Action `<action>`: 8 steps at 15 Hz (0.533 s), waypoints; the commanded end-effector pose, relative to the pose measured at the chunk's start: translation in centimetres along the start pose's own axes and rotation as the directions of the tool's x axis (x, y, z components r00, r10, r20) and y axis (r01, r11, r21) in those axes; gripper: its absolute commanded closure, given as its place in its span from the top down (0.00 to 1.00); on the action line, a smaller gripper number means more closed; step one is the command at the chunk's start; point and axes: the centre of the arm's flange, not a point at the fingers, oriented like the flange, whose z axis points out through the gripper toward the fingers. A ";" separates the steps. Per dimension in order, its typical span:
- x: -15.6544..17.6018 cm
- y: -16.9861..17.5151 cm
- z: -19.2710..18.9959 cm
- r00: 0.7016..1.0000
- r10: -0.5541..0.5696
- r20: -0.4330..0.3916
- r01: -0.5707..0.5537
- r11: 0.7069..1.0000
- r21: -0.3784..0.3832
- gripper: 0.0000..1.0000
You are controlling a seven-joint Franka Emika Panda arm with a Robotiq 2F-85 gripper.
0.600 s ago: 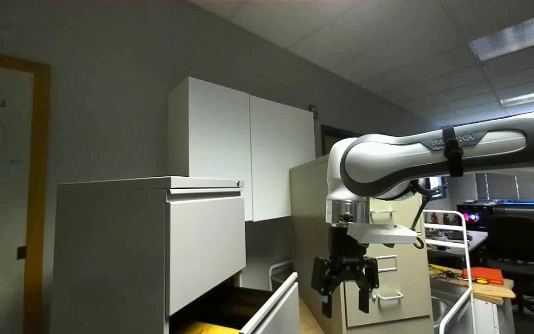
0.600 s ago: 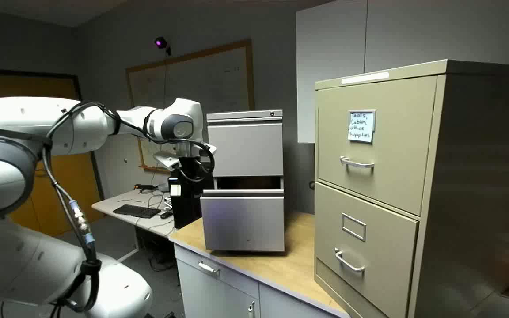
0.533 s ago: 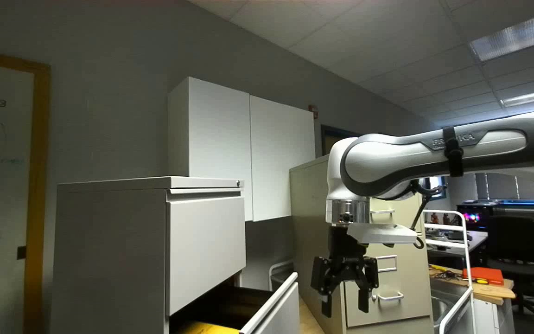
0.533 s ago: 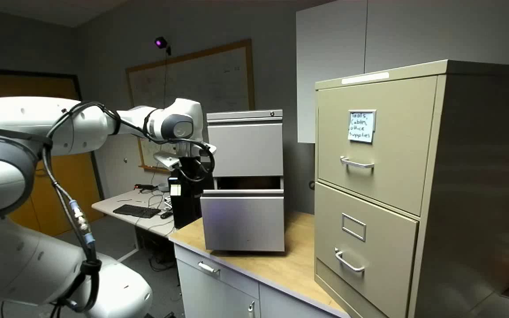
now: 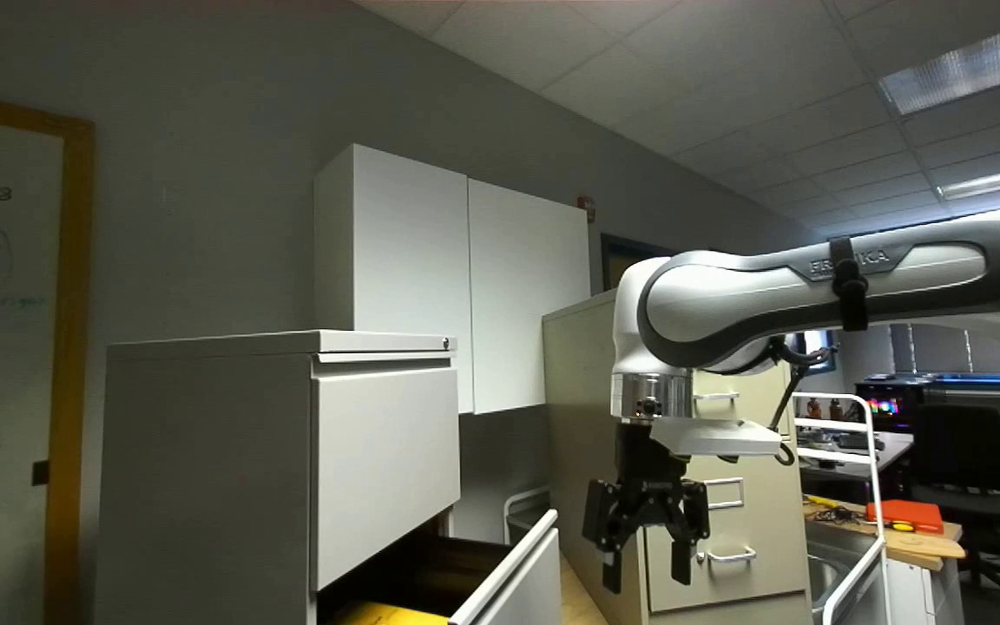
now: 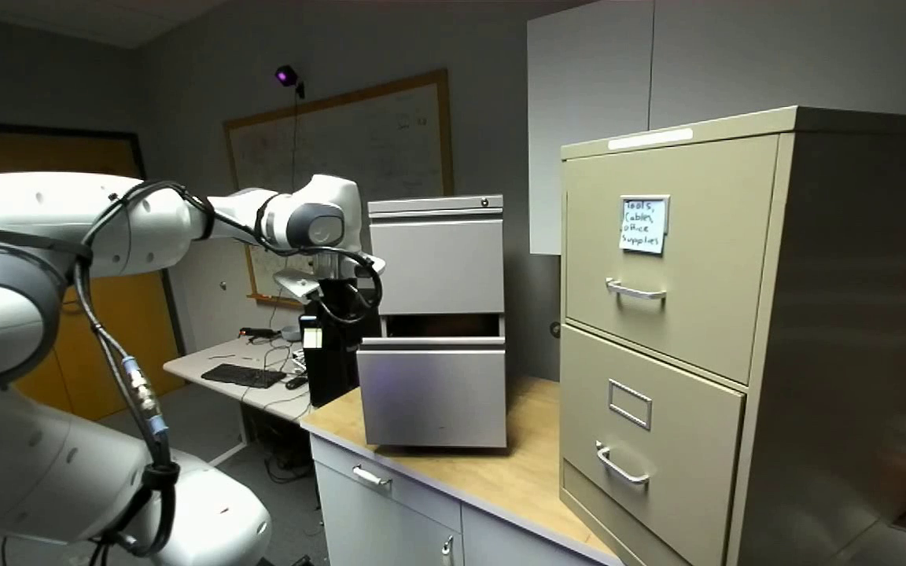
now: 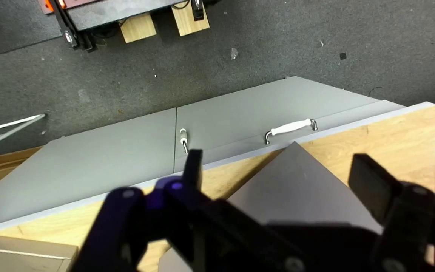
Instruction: Close the bottom drawer of the left cabinet
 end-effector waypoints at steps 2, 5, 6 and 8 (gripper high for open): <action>1.1 1.0 0.0 0.999 0.029 -0.038 -0.030 0.999 -0.012 1.00; 2.9 2.4 0.5 0.994 0.068 -0.084 -0.068 0.998 0.003 0.73; 3.6 2.8 0.8 0.992 0.082 -0.096 -0.081 0.997 0.015 0.67; 4.9 3.8 1.6 0.986 0.111 -0.123 -0.105 0.993 0.051 0.49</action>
